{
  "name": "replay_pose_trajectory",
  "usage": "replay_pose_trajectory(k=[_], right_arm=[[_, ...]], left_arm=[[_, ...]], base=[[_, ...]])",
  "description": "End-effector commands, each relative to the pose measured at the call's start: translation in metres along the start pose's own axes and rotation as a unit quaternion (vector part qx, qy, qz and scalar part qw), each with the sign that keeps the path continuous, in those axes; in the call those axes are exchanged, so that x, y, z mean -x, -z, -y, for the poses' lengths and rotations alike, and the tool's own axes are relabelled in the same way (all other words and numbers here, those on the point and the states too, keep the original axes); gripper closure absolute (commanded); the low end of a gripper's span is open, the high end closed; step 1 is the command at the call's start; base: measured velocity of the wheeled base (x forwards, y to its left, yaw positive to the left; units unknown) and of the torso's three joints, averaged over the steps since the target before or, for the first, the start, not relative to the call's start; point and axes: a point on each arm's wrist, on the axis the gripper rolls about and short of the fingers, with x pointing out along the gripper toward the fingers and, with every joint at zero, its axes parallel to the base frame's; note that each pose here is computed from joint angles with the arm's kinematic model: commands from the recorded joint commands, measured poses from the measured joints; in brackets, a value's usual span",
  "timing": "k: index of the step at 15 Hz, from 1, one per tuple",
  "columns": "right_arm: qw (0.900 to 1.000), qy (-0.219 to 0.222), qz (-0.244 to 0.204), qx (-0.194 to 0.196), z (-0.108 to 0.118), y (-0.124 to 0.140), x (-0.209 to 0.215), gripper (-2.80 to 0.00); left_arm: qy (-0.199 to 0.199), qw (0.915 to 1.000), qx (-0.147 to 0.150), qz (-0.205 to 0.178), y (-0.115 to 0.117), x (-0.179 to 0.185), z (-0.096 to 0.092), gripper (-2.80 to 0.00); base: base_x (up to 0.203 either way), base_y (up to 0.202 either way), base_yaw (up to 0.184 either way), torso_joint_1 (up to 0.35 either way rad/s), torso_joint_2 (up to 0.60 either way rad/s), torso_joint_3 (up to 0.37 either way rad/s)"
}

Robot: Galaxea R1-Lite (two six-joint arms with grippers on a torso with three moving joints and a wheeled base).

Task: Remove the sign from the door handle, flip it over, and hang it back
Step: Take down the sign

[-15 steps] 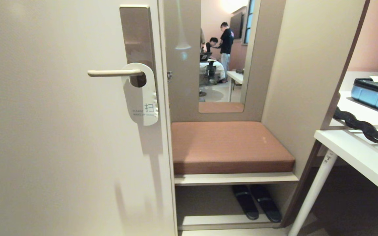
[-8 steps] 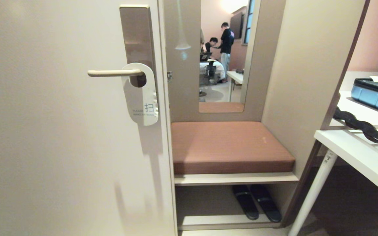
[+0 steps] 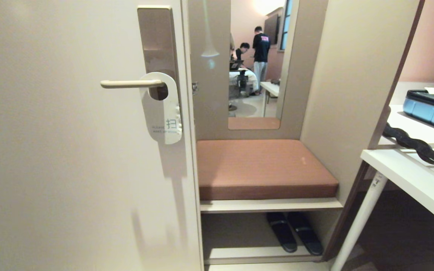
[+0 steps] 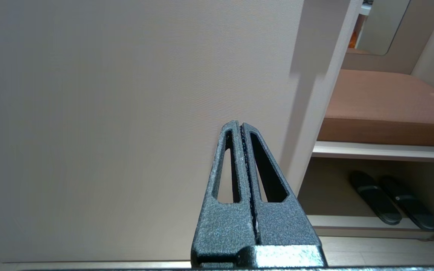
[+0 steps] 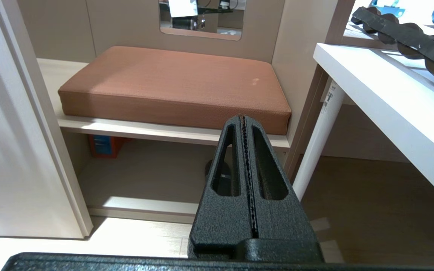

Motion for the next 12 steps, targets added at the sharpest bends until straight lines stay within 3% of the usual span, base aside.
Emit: replay_pose_trajectory(k=[1, 4, 12], right_arm=[[1.0, -0.001, 0.0, 0.001, 0.0, -0.0001, -0.0001, 0.0], [1.0, -0.001, 0.0, -0.001, 0.0, -0.0001, -0.0001, 0.0], [1.0, 0.001, -0.001, 0.0, 0.0, 0.0, -0.0001, 0.0]], left_arm=[[-0.001, 1.0, 0.001, 0.0, -0.0001, 0.0, 0.0, 0.0], [0.0, 1.0, 0.002, 0.0, -0.0001, 0.0, 0.0, 0.0], [-0.001, 1.0, 0.001, 0.0, -0.0001, 0.0, 0.0, 0.0]], base=[[0.0, 0.0, 0.0, 0.0, 0.0, 0.0], [0.0, 0.03, 0.001, 0.0, 0.0, 0.002], [0.0, 0.188, -0.001, 0.002, 0.0, 0.003]])
